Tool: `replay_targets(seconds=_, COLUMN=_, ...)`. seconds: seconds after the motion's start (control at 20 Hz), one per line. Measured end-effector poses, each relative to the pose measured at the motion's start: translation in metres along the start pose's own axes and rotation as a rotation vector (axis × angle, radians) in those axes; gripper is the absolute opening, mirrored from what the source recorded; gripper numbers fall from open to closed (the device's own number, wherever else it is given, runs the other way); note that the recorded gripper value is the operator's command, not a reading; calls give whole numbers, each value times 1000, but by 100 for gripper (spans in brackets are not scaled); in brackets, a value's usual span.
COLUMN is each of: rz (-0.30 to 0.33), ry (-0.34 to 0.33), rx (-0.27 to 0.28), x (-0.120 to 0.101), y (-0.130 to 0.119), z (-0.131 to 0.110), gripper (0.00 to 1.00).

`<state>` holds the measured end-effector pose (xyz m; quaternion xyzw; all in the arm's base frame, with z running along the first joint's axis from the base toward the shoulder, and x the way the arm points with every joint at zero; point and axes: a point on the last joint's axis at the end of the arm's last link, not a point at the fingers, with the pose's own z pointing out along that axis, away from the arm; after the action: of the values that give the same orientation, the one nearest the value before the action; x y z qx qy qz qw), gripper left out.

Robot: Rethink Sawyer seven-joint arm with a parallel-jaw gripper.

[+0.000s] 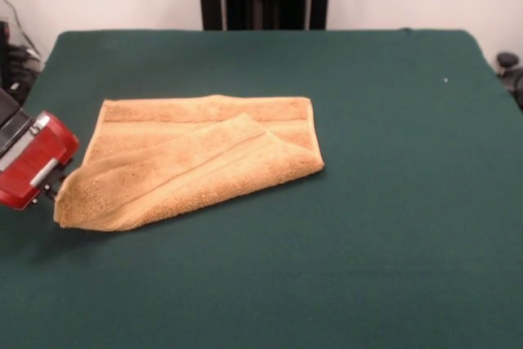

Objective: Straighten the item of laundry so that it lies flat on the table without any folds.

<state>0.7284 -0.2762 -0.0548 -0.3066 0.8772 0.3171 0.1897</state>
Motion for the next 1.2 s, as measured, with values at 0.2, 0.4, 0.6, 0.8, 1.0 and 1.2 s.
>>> replay_targets(seconds=0.2, rz=1, ry=-5, rx=-5, x=-2, y=1, z=1, gripper=0)
replay_targets(seconds=0.4, rz=14, ry=-32, rx=-17, x=-5, y=1, z=1, gripper=0)
replay_targets(seconds=0.6, rz=46, ry=-89, rx=-47, x=-7, y=1, z=4, gripper=0)
replay_targets(seconds=0.8, rz=79, ry=-135, rx=-93, x=-4, y=5, z=23, gripper=0)
replay_targets(seconds=1.0, rz=91, ry=-150, rx=-120, x=-5, y=9, z=38, gripper=0)
replay_targets(seconds=1.2, rz=115, ry=-184, rx=-152, x=-4, y=12, z=49, gripper=0)
